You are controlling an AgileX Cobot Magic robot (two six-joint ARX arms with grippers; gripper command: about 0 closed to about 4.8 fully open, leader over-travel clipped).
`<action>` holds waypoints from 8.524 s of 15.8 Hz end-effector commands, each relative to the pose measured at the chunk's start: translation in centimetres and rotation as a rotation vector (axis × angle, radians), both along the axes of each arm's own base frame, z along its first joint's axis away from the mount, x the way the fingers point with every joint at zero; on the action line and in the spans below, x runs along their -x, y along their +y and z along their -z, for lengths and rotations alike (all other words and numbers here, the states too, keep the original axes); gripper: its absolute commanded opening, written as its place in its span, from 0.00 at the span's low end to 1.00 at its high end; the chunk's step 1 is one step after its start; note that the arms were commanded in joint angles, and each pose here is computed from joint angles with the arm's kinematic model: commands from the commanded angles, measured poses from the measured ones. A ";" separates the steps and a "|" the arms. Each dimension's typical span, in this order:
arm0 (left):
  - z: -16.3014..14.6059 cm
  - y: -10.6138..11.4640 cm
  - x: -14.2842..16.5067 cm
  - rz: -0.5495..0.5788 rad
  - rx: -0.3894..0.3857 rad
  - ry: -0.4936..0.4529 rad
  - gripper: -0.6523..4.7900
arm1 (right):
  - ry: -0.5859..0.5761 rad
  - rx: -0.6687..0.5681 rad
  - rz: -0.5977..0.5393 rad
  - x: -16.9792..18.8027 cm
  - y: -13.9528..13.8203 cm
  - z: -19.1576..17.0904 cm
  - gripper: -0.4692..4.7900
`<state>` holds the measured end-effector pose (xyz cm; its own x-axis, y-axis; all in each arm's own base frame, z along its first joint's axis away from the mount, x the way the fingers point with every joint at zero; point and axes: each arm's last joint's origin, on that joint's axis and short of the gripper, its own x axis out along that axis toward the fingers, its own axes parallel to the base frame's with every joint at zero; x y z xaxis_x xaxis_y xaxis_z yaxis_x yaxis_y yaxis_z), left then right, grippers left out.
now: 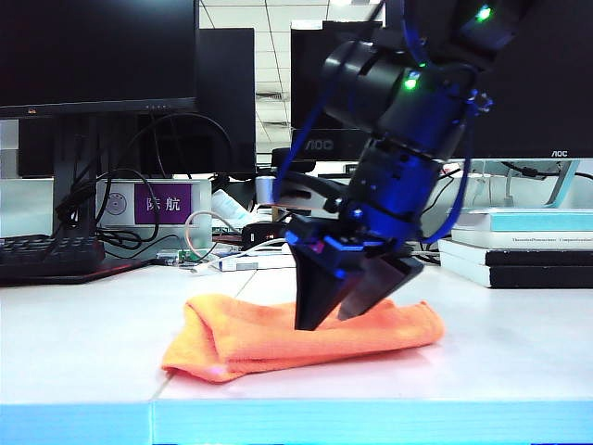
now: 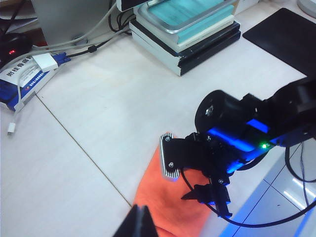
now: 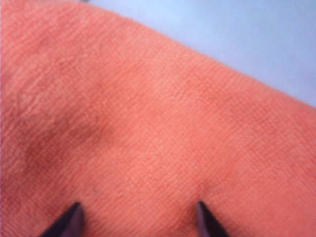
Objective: Wipe the table from back to front using the rag.
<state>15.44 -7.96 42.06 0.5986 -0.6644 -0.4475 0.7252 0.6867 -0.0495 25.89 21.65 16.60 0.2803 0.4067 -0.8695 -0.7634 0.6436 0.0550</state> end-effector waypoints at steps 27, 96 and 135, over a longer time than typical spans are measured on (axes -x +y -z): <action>0.2 -0.1 -0.2 0.009 -0.010 0.020 0.11 | -0.098 0.051 0.221 0.4 2.0 1.2 0.09; 1.6 0.2 0.7 0.010 -0.072 0.191 0.11 | -0.435 -0.137 0.501 -26.8 1.8 -0.4 0.39; -2.2 3.5 7.0 -0.116 0.023 -0.191 0.11 | -0.638 -0.467 0.245 7.4 -12.5 -39.6 0.09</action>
<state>9.64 -5.05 44.49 0.7376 -0.6139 -0.2813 0.6552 0.7514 0.0779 19.65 9.71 56.17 0.7770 0.5800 -0.2449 -0.6004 0.7997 -0.0109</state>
